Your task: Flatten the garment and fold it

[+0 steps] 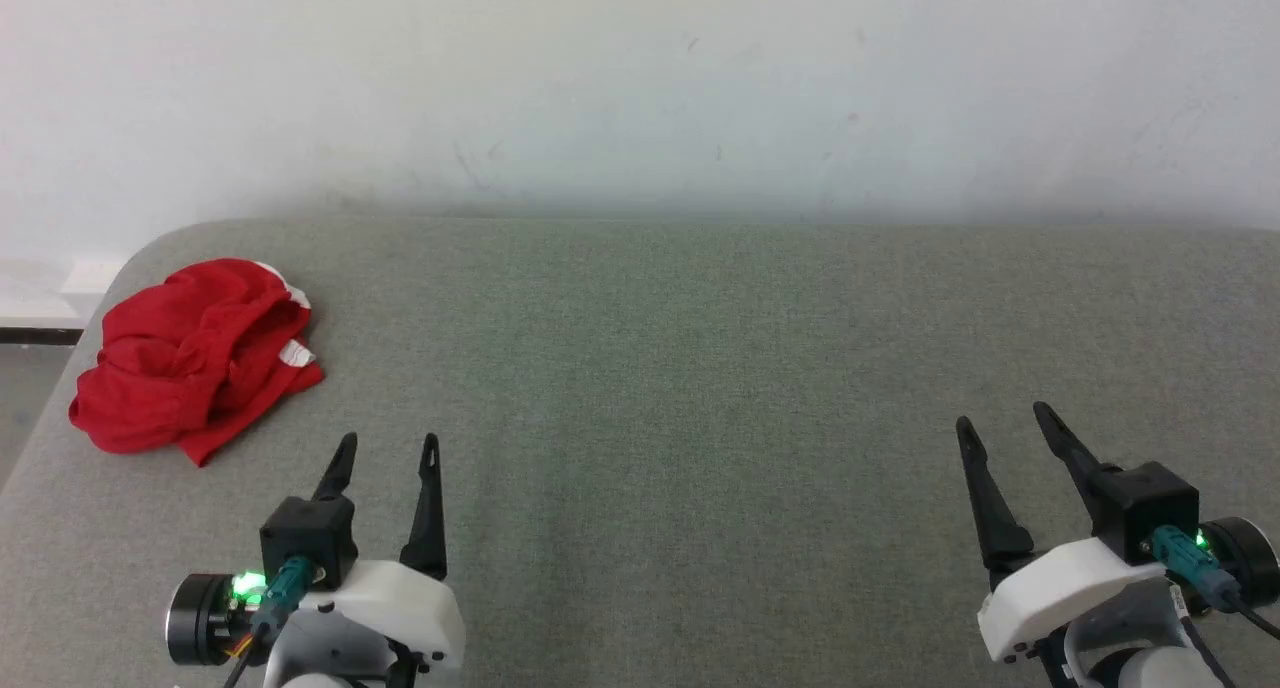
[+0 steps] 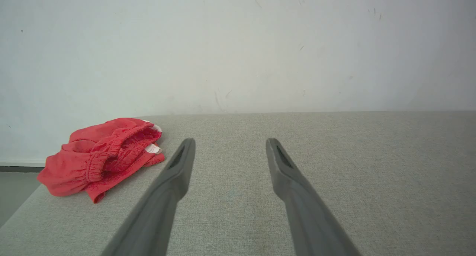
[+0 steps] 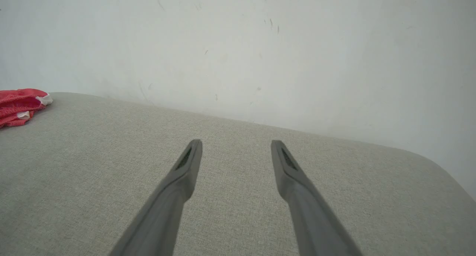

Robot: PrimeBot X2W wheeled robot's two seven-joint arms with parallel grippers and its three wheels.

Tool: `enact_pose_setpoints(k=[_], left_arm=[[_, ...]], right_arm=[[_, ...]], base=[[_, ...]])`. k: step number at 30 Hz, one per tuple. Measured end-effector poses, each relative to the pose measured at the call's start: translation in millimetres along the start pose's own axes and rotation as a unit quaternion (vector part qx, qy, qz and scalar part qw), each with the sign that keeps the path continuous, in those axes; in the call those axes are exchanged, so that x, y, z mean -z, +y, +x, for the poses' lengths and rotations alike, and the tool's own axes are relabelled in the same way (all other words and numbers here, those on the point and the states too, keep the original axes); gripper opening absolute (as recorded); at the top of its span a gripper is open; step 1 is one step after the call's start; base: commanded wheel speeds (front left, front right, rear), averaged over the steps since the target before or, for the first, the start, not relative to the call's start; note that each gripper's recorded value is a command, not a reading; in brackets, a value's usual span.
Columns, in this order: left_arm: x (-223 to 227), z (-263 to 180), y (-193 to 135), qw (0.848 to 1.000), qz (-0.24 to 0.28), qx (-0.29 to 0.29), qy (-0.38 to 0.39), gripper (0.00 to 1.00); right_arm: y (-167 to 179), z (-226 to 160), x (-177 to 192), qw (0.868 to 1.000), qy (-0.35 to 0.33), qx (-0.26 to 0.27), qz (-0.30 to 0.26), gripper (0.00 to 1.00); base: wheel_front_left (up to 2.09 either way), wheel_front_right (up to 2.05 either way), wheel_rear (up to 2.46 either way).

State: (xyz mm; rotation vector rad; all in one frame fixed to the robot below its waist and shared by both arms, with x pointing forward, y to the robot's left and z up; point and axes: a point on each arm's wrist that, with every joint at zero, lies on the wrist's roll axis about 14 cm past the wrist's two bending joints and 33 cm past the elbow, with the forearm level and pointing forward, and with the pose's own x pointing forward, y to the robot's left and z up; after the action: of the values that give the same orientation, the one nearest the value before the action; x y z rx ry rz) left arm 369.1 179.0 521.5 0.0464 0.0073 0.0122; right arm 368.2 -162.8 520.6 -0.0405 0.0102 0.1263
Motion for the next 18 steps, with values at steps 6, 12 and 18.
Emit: enact_pose_setpoints(k=[6,12,18], left_arm=[[0,-2,3,1.000,-0.001,-0.006,-0.004,1.00],[0,-7,11,1.000,-0.002,-0.019,-0.007,1.00],[-1,-13,21,0.999,-0.003,-0.037,-0.012,1.00]], right_arm=[[3,2,-3,1.000,-0.008,-0.005,0.000,1.00],[12,4,-4,1.000,-0.014,-0.019,0.002,1.00],[22,9,-7,0.999,-0.021,-0.035,0.004,1.00]], base=[[0.00,0.00,0.00],[0.00,0.00,0.00],[0.00,0.00,0.00]])
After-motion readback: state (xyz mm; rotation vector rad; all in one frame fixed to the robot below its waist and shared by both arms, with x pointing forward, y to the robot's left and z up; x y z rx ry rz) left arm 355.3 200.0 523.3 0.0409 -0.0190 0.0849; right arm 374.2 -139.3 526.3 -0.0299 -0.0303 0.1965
